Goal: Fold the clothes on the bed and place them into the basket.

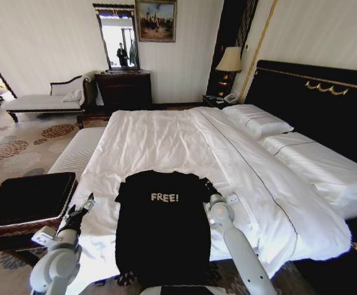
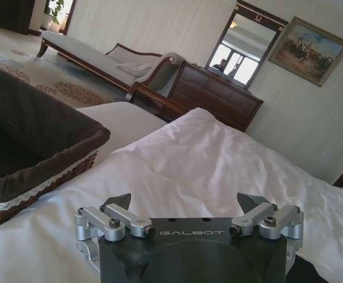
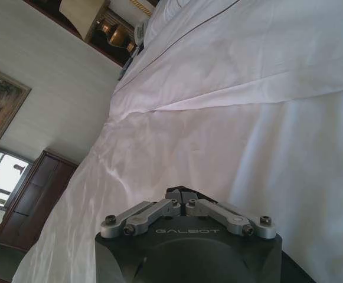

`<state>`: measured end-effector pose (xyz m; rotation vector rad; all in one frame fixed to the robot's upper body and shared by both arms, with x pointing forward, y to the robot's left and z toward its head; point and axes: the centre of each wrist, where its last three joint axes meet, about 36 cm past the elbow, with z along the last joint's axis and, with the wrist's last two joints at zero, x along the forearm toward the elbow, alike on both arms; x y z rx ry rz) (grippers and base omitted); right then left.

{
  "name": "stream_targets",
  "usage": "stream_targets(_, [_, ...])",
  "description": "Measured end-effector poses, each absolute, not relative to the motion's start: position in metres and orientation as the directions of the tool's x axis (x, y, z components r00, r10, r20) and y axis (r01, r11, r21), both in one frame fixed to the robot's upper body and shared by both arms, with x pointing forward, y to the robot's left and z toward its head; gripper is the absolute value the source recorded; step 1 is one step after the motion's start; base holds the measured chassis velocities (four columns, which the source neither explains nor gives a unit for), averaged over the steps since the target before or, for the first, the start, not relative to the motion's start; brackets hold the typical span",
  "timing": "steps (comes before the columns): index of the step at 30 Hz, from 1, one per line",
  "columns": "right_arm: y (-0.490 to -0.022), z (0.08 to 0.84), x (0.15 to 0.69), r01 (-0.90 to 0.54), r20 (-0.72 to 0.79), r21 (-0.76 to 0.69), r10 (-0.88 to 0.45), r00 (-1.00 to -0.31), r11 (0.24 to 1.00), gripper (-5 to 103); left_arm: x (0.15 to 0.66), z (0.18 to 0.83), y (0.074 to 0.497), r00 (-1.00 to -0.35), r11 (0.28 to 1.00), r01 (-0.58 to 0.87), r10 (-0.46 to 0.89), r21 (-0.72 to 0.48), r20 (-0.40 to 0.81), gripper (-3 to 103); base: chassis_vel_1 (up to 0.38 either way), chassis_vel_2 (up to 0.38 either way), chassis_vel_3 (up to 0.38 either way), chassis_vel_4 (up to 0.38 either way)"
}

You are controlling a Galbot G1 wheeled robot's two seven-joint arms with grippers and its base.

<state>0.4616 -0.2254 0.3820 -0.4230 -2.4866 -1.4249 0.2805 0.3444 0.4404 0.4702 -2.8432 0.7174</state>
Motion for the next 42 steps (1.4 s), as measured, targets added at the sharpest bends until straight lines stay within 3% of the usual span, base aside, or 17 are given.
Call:
stream_targets(33, [-0.247,0.351,0.448,0.449,0.391,0.752,0.222,-0.893,0.482,-2,0.282,0.428,0.342,-0.930,0.826,-0.353,-0.260,-0.440,0.259,100,0.000,0.000,0.000,0.000])
stream_targets(39, [-0.245,0.347,0.443,0.445,0.374,0.730,0.243,-0.895,0.518,24,0.283,0.425,0.344,-0.929,0.824,-0.355,-0.260,-0.441,0.264,100,0.000,0.000,0.000,0.000])
stream_targets(42, [-0.243,0.347,0.436,0.436,0.351,0.711,0.259,-0.900,0.551,30,0.283,0.423,0.344,-0.927,0.822,-0.359,-0.262,-0.441,0.267,100,0.000,0.000,0.000,0.000])
